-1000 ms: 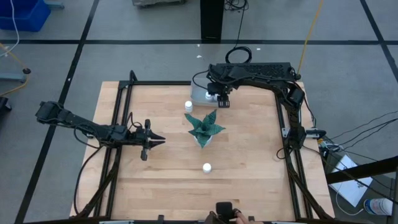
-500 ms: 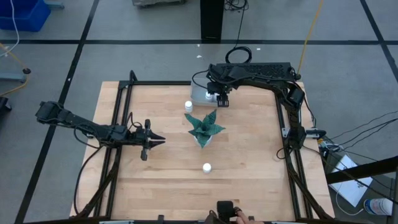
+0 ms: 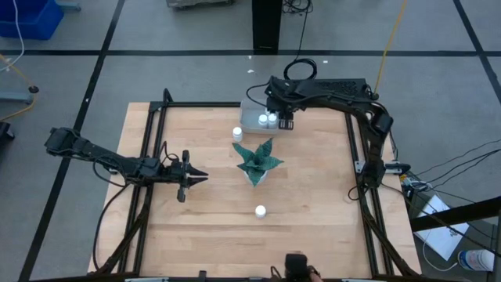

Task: Pick and place pill bottles into a basket
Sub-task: Put the white medicine bottle into the gray bin

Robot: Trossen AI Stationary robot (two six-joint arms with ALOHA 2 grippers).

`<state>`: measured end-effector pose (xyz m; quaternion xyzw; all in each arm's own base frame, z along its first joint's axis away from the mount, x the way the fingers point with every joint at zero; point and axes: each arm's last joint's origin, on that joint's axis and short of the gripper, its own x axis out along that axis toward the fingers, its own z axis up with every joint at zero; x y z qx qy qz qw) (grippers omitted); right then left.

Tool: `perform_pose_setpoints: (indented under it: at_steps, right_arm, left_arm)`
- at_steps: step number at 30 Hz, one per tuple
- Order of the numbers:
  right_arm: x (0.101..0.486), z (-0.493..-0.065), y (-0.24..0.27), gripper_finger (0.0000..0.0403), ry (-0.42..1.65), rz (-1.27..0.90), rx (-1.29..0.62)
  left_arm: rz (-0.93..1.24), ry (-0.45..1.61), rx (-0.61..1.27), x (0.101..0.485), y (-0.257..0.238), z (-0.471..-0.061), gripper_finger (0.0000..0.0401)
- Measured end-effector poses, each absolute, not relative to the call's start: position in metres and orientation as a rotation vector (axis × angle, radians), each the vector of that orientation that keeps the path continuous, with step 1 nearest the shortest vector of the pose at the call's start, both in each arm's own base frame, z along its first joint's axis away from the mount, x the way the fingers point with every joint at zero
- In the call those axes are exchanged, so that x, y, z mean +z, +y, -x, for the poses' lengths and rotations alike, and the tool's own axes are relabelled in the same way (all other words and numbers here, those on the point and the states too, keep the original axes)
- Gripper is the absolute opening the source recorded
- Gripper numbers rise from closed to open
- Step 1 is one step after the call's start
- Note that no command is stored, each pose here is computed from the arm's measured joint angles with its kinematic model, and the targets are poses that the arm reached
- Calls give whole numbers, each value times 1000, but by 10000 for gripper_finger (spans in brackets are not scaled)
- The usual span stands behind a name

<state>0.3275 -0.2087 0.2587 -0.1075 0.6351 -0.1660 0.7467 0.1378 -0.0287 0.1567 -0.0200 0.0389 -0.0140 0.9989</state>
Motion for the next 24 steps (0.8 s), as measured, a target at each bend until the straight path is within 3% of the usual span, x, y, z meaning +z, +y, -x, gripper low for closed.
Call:
perform_pose_setpoints:
  at_steps: [6, 15, 24]
  right_arm:
    - [300, -303, -190, 14, 1268, 96, -341]
    - [326, -239, -127, 2, 764, 26, -279]
    - [289, -182, -62, 1, 357, -24, -86]
  left_arm:
    - [46, 59, -29, 158, -29, -138, 67]
    - [68, -28, -15, 167, -28, -138, 67]
    - [93, -134, 21, 177, -27, -137, 67]
